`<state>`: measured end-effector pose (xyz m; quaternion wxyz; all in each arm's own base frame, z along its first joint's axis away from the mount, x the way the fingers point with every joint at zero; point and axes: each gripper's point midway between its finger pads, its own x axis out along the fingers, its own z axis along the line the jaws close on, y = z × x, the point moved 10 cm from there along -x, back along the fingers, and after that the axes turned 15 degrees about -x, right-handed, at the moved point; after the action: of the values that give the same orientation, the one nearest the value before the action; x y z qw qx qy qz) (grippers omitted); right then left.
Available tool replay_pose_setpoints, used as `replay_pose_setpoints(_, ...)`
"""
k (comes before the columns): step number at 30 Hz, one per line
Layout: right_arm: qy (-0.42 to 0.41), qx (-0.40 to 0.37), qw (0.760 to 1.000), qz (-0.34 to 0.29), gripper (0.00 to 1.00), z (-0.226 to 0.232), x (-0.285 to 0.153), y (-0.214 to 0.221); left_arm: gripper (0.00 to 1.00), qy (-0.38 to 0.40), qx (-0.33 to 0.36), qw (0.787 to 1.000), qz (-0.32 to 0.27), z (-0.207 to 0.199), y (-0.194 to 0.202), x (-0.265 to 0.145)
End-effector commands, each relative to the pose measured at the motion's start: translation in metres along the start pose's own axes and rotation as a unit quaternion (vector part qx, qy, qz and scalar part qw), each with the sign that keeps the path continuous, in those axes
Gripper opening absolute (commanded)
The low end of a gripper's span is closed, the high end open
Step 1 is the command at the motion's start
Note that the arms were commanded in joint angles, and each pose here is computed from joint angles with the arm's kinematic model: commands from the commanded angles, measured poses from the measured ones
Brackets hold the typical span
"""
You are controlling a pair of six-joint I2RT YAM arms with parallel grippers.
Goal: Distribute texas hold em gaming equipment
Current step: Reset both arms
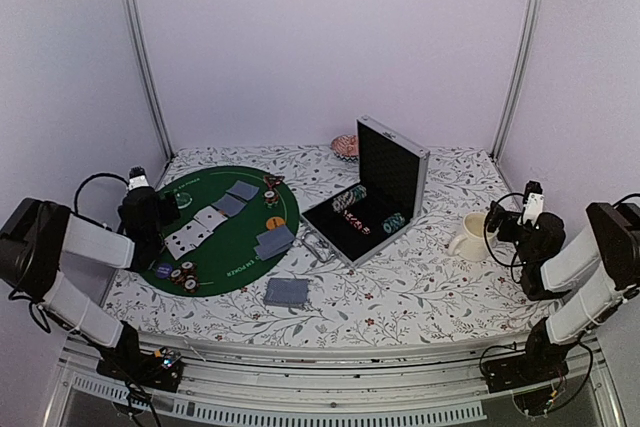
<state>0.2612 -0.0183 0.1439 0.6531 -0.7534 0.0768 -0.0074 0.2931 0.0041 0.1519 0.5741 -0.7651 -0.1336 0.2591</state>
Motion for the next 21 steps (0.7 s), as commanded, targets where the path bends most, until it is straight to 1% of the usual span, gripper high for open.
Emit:
replay_pose_setpoints(1, -0.055, -0.032, 0.995, -0.072, 0.99, 0.007, 0.002, -0.014, 0.98, 0.038, -0.003, 0.996, -0.086, 0.007, -0.016, -0.017)
replay_pose_setpoints(2, -0.061, -0.033, 0.994, -0.079, 0.99, 0.008, 0.006, -0.017, 0.98, 0.057, -0.03, 0.991, -0.118, 0.013, -0.021, -0.027)
replay_pose_setpoints(3, -0.072, -0.037, 0.994, -0.077, 0.99, 0.009, 0.01, -0.018, 0.98, 0.072, -0.041, 0.987, -0.141, 0.023, -0.019, -0.035)
replay_pose_setpoints(4, -0.085, -0.039, 0.994, -0.062, 0.99, 0.011, 0.014, -0.016, 0.98, 0.081, -0.052, 0.984, -0.15, 0.03, -0.016, -0.038)
replay_pose_setpoints(5, -0.093, -0.04, 0.993, -0.061, 0.99, 0.012, 0.017, -0.017, 0.98, 0.088, -0.054, 0.981, -0.161, 0.034, -0.016, -0.04)
replay_pose_setpoints(7, -0.1, -0.057, 0.992, -0.06, 0.99, 0.014, 0.018, -0.017, 0.98, 0.116, -0.035, 0.982, -0.142, 0.028, -0.014, -0.037)
replay_pose_setpoints(8, -0.1, -0.057, 0.991, -0.061, 0.99, 0.014, 0.018, -0.017, 0.98, 0.126, -0.026, 0.984, -0.126, 0.023, -0.013, -0.033)
replay_pose_setpoints(10, -0.1, -0.058, 0.991, -0.061, 0.99, 0.014, 0.018, -0.017, 0.98, 0.137, -0.001, 0.983, -0.123, 0.016, -0.012, -0.026)
replay_pose_setpoints(12, -0.1, -0.058, 0.992, -0.06, 0.99, 0.014, 0.018, -0.017, 0.98, 0.173, 0.017, 0.98, -0.099, 0.009, -0.003, -0.022)
replay_pose_setpoints(13, -0.1, -0.058, 0.991, -0.061, 0.99, 0.014, 0.018, -0.017, 0.98, 0.177, 0.022, 0.977, -0.12, 0.01, -0.003, -0.021)
replay_pose_setpoints(14, -0.1, -0.058, 0.991, -0.06, 0.99, 0.014, 0.018, -0.017, 0.98, 0.177, 0.021, 0.977, -0.114, 0.009, -0.003, -0.021)
replay_pose_setpoints(15, -0.1, -0.058, 0.991, -0.06, 0.99, 0.014, 0.018, -0.017, 0.98, 0.177, 0.018, 0.98, -0.091, 0.008, -0.002, -0.018)
replay_pose_setpoints(16, -0.099, -0.058, 0.992, -0.06, 0.99, 0.014, 0.018, -0.017, 0.98, 0.176, 0.018, 0.98, -0.087, 0.009, -0.003, -0.015)
replay_pose_setpoints(17, -0.098, -0.058, 0.992, -0.06, 0.99, 0.013, 0.018, -0.017, 0.98, 0.175, 0.019, 0.98, -0.097, 0.01, -0.004, -0.013)
replay_pose_setpoints(20, -0.099, -0.059, 0.992, -0.06, 0.99, 0.014, 0.018, -0.017, 0.98, 0.176, 0.019, 0.981, -0.08, 0.009, -0.003, -0.011)
replay_pose_setpoints(21, -0.101, -0.059, 0.991, -0.061, 0.99, 0.014, 0.018, -0.017, 0.98, 0.179, 0.017, 0.979, -0.093, 0.009, -0.004, -0.012)
